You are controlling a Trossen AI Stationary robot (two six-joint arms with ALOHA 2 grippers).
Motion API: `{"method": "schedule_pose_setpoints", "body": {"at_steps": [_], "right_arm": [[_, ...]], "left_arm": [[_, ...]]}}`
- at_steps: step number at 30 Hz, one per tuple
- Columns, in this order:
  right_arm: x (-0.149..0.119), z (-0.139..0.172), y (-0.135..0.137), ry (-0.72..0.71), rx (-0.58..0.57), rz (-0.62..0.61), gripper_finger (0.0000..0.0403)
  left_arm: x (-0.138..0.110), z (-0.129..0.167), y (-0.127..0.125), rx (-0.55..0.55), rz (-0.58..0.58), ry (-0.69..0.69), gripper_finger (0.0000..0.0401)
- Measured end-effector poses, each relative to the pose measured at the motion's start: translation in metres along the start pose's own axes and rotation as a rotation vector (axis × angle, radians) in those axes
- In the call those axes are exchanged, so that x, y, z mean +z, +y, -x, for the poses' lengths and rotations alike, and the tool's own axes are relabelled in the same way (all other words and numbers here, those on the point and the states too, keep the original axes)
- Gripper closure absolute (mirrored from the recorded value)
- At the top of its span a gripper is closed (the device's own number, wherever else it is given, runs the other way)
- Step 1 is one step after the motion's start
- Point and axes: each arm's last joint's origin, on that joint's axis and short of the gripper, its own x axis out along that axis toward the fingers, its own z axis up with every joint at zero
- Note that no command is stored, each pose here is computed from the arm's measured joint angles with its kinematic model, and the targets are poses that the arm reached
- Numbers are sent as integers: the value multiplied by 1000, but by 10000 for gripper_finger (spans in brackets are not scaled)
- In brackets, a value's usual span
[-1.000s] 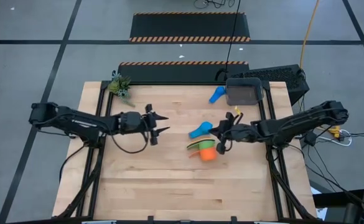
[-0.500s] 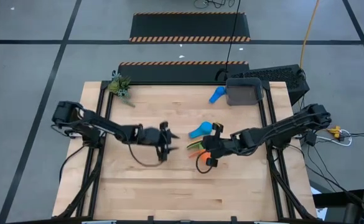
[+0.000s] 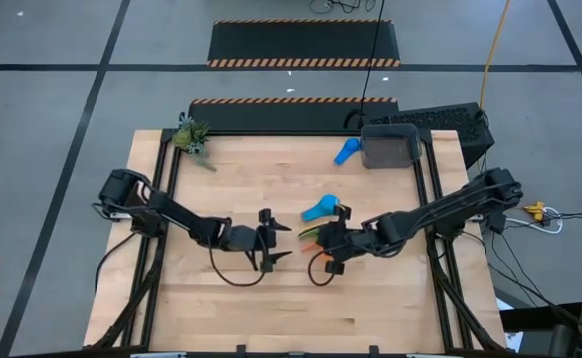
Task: Nest measuring cups in basket
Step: Adjust the stack of measuring cups
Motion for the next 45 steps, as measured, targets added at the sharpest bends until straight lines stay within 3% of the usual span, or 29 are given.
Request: {"method": "schedule_pose_setpoints", "body": {"at_steps": [8,13,23,34,45], "right_arm": [[18,-14,14,28,-10,99,195],[22,-23,20,89,-26,169,150],[26,-35,25,59,36,185,138],[28,-48,28,111,25,280,135],[23,-60,29,142,26,294,95]], "left_arm": [[5,4,11,25,-7,21,121],[10,13,19,38,-11,63,123],[28,27,44,76,26,31,123],[24,25,56,87,33,62,123],[20,24,60,64,39,101,123]]}}
